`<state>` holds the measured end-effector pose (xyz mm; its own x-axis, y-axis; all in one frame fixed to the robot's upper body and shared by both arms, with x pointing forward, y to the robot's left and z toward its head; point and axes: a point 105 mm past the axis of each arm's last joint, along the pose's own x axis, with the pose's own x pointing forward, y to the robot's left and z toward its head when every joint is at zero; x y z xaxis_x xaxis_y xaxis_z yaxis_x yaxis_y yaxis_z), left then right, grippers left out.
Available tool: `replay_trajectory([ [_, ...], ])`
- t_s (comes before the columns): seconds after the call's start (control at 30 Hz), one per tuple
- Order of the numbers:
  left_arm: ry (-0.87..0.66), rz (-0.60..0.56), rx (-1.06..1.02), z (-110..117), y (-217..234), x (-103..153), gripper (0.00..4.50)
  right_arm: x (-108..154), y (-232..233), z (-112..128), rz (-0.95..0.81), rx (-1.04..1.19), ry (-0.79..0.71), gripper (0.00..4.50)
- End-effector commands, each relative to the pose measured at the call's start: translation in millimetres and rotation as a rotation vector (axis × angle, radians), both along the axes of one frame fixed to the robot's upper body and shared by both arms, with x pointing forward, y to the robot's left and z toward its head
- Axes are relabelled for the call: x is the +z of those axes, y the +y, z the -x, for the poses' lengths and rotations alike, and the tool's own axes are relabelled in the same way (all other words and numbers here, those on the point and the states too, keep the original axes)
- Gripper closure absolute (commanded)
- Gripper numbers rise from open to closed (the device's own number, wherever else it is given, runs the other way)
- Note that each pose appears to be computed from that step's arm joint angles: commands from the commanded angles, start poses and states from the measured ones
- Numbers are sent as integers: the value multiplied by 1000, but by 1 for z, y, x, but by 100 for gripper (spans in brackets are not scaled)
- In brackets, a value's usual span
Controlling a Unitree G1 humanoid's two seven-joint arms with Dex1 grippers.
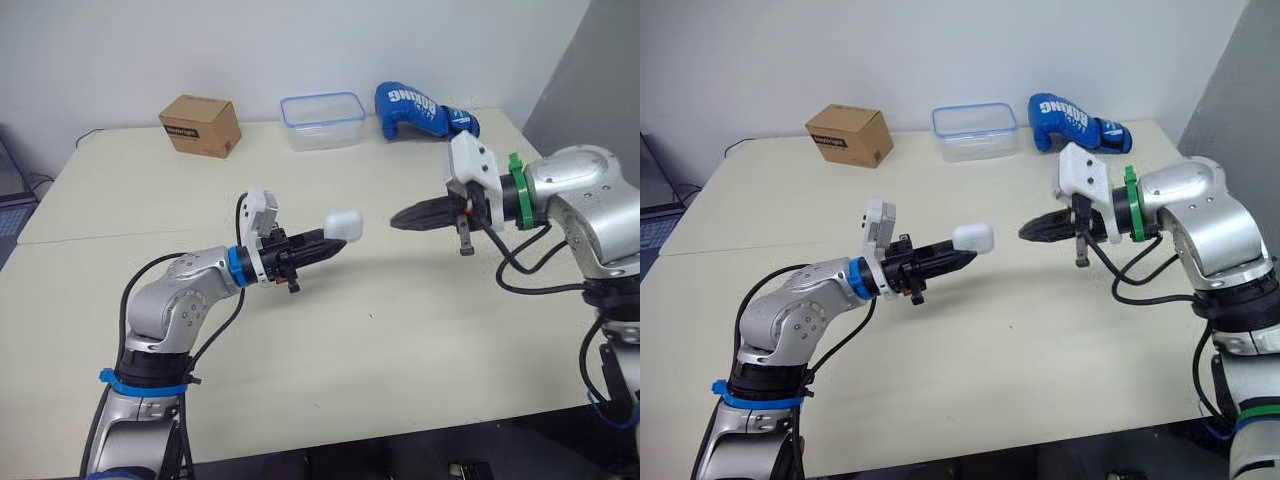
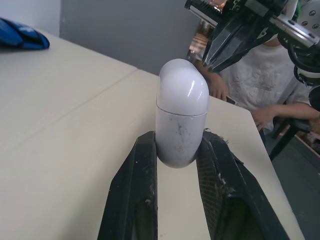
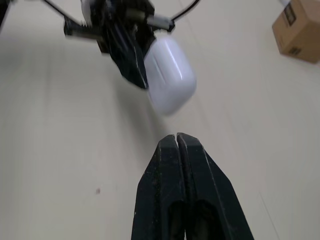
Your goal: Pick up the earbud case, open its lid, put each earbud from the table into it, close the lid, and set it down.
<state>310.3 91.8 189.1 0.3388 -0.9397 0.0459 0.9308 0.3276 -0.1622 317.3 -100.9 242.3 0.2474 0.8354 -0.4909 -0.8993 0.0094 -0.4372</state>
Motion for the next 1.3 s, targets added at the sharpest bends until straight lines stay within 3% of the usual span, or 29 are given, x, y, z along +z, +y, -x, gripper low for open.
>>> replay_trajectory([
  [0.03,35,19,-3,3,2,6,379,3,-1,1,48,28,-94,446],
  [0.33,336,47,89,-9,7,-21,379,-14,-1,12,93,73,-75,446],
  [0.53,555,-27,94,-8,2,-55,379,-24,0,19,120,96,-58,446],
  [0.97,734,-76,151,-21,-3,-90,379,-40,-5,10,144,40,-38,446],
  [1.3,760,-158,172,-22,-5,-109,379,-42,-4,13,140,30,-30,446],
])
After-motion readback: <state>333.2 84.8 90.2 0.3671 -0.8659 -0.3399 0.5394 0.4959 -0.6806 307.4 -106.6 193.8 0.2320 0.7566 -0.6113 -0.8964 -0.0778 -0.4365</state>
